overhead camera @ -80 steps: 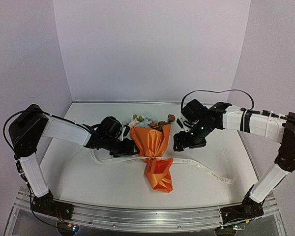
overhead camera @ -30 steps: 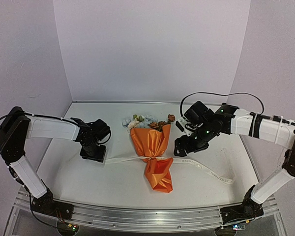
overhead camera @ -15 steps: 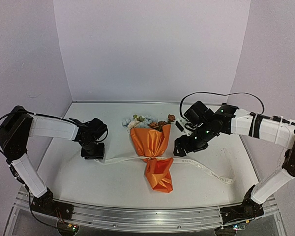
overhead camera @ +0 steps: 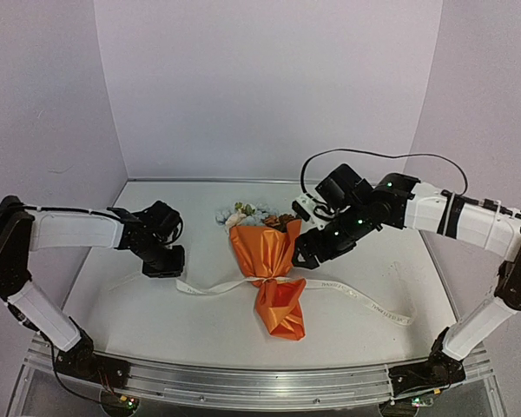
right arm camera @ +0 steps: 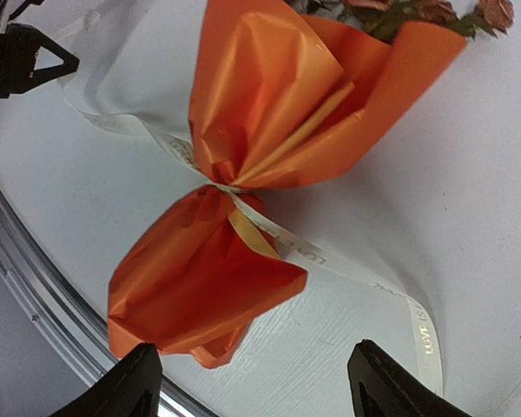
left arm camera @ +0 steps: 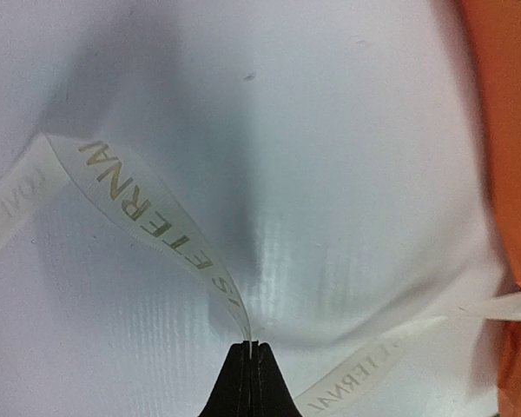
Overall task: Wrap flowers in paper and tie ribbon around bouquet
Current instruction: Cross the half-tied ribbon over the folded bouquet.
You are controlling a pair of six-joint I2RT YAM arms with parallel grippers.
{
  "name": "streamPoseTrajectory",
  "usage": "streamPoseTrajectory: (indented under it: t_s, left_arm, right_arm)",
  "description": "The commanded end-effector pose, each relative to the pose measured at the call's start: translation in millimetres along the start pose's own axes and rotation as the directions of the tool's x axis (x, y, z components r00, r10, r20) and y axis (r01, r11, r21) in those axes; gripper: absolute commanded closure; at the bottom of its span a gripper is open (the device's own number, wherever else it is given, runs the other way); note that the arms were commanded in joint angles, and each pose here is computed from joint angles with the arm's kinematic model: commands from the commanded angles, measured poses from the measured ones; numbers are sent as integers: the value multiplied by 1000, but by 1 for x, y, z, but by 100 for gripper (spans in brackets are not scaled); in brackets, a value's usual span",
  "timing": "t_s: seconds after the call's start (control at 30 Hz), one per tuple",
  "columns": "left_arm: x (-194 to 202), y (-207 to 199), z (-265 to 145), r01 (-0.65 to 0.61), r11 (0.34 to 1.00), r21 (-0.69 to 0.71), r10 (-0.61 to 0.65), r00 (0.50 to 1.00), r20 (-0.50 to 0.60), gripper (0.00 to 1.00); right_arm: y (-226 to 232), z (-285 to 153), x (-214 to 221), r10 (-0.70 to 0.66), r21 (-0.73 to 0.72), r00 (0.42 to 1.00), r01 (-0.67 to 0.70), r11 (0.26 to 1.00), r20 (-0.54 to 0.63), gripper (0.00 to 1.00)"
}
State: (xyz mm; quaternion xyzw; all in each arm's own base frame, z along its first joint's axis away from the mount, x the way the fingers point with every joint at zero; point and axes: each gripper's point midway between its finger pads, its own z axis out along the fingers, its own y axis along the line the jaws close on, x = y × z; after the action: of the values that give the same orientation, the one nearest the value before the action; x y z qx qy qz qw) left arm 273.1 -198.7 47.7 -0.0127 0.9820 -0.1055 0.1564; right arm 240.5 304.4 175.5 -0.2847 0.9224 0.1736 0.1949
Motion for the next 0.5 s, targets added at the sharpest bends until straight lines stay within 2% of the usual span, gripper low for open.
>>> streamPoseTrajectory:
  t_s: [0.0,0.2,0.47]
  left_arm:
    - [-14,-46,-53,-91,962,256,70,993,93,100]
    - [-13,-71,-93,-165,898,408,115,983,143,100]
    - [-8,-80,-103,-178,864,471,125,982,142,100]
  right_arm:
    - [43,4,-29,-145,-95,988,150,984,60,23]
    - [105,34,-59,-284,-190,950,305,933,128,21]
    - [159,85,-85,-278,-281,947,313,907,158,26]
